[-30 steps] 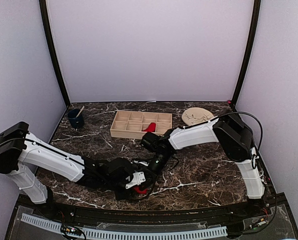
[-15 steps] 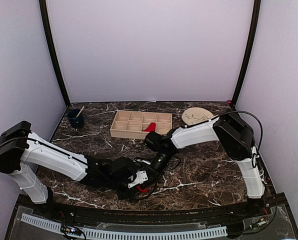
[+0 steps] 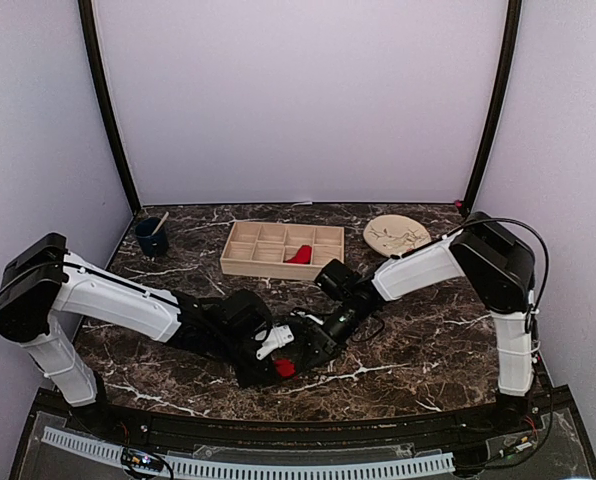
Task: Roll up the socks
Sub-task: Roll the sock at the center of the board, then pick up the sock from the center of the board.
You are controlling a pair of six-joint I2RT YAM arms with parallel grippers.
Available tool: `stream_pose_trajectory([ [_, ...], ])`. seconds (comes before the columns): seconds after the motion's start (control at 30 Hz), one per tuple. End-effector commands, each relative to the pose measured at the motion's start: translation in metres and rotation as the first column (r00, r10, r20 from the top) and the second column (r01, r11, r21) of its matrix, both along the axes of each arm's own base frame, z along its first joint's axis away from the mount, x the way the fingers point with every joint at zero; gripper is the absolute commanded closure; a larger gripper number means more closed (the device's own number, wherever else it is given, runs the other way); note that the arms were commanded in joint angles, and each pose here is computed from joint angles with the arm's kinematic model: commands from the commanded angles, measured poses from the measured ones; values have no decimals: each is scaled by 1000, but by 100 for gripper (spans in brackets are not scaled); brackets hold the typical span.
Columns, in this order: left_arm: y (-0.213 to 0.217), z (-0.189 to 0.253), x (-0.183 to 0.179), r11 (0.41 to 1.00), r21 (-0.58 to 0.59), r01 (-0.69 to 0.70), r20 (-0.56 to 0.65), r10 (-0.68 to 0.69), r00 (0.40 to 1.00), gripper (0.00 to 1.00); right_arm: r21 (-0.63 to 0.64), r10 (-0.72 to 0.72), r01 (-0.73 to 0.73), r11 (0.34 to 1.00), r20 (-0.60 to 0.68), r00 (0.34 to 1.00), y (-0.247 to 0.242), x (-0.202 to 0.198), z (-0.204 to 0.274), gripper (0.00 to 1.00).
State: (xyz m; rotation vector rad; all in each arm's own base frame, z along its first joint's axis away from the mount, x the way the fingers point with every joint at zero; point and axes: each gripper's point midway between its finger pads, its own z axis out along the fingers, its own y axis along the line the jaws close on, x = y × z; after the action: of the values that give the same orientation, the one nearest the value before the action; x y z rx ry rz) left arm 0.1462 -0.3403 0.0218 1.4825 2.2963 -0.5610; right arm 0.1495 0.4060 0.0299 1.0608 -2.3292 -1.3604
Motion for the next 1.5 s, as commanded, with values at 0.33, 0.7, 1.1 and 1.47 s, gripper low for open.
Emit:
stream_pose_trajectory([
  [0.33,14,-12,-39,999,11,35,-527,-24,849,100,60,-172,161,985,324,930,-23,35,21,68],
  [0.7,19,-13,-35,1000,-4,-22,-681,14,732,100,110,-248,229,967,614,750,-41,40,44,68],
  [1.1,23,-26,-36,997,59,-43,-742,72,666,100,71,-48,-23,997,851,523,-20,-24,60,61],
  [1.47,23,-30,-39,998,50,-35,-763,60,644,100,-123,193,-200,972,905,378,22,-63,30,58],
])
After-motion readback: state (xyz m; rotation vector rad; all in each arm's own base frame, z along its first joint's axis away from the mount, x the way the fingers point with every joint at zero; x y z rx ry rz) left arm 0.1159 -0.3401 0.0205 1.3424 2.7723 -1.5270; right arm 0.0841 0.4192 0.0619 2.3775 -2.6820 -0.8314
